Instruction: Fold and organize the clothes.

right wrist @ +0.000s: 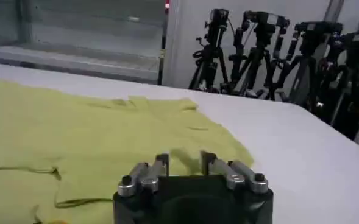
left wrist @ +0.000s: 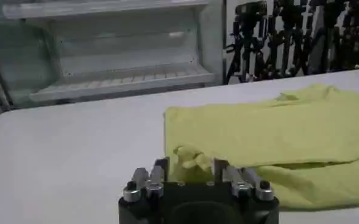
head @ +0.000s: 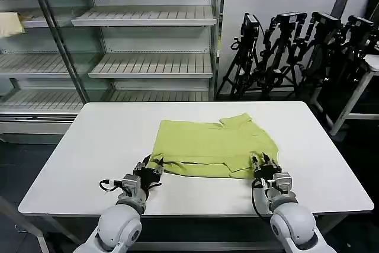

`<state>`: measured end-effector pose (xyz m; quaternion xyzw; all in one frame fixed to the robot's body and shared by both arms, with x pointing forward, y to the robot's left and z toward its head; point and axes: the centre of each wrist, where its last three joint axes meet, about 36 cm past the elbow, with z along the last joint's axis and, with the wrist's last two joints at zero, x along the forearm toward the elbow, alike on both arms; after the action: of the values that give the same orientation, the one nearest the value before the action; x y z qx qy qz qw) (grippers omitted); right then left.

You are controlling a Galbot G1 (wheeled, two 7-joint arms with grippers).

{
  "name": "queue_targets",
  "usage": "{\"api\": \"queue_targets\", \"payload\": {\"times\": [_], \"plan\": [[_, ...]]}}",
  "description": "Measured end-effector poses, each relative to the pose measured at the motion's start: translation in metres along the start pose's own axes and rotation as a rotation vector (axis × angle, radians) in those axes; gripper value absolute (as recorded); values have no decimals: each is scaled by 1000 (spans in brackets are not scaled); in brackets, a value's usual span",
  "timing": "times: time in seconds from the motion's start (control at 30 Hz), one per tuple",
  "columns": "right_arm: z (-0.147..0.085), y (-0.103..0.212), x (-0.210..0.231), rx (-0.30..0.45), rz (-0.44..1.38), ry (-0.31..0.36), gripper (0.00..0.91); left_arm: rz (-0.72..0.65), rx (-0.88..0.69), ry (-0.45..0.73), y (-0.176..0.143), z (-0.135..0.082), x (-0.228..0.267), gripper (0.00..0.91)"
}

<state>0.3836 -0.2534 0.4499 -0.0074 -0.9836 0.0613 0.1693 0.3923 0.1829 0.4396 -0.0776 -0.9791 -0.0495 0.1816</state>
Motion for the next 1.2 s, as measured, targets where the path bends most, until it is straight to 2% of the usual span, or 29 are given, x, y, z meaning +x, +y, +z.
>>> {"api": "queue_targets", "payload": {"times": [0.13, 0.17, 0.2, 0.23, 0.27, 0.7, 1.2], "plan": [[4, -7, 4, -30, 16, 30, 907, 14, 9, 13, -2, 1, 0, 907], [5, -8, 5, -39, 16, 38, 836, 15, 9, 18, -3, 1, -1, 907], [6, -10, 4, -48, 16, 45, 715, 19, 10, 22, -4, 1, -2, 705], [7, -11, 4, -58, 16, 55, 111, 20, 10, 26, -4, 2, -3, 121], [9, -12, 3, -69, 15, 64, 0, 18, 9, 29, -4, 2, -5, 20], [22, -19, 7, -168, -7, 135, 0, 18, 15, 70, -6, 12, -14, 20], [21, -19, 27, -156, -33, 142, 0, 9, 18, 95, 0, 20, -4, 20]]}}
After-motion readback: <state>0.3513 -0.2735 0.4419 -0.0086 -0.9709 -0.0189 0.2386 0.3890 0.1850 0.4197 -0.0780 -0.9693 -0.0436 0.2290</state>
